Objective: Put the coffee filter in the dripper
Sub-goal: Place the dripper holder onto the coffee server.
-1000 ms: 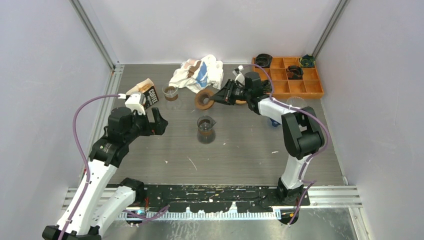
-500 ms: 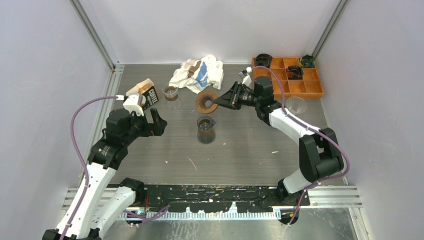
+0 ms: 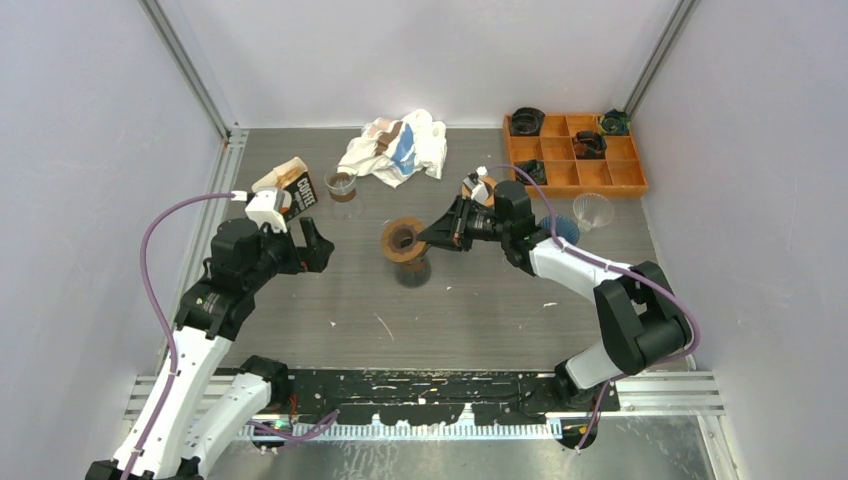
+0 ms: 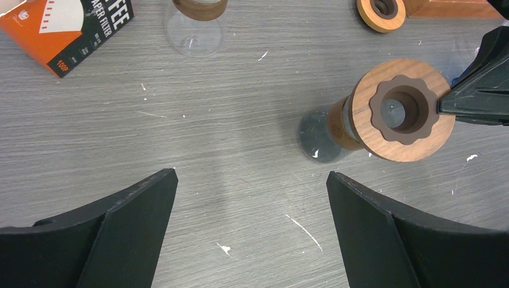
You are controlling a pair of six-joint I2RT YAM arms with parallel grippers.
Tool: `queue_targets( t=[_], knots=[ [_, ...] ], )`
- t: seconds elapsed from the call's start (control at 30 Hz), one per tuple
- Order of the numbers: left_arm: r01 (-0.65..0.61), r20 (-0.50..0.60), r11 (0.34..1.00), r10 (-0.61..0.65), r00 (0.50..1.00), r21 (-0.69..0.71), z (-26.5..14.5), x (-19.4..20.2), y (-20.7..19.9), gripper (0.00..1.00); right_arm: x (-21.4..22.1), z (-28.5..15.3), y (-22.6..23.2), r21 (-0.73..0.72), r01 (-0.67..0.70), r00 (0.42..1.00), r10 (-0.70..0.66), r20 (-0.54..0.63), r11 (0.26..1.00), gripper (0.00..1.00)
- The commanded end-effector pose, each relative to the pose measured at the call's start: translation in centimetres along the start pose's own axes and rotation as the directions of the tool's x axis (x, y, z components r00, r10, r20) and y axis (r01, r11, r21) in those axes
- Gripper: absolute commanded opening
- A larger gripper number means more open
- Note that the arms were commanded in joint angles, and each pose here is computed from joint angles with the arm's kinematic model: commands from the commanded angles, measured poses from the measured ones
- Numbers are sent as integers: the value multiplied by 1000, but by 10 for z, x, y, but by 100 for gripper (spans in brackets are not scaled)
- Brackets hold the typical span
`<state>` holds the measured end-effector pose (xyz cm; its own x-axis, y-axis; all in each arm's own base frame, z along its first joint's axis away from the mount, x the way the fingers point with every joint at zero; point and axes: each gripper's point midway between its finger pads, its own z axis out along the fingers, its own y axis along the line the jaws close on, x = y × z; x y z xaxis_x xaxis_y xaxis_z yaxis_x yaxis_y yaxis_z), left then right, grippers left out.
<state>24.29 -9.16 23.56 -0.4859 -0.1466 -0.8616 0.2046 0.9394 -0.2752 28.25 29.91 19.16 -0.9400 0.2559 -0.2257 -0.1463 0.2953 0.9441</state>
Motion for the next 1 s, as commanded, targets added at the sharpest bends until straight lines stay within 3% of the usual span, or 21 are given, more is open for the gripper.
queue_targets(
  t=[0.0, 0.63, 0.97],
  knots=[
    [7, 47, 1000, -9, 999, 30, -2, -12, -6, 99, -11, 1, 28, -94, 82, 995, -77, 56, 992, 6],
    [12, 29, 999, -13, 999, 34, 2, -9, -6, 99, -9, 4, -4, -41, 44, 997, -41, 62, 998, 7],
    [16, 20, 999, -17, 1000, 39, 4, -8, -6, 99, -10, 4, -15, -23, 24, 998, -23, 65, 999, 15]
  ],
)
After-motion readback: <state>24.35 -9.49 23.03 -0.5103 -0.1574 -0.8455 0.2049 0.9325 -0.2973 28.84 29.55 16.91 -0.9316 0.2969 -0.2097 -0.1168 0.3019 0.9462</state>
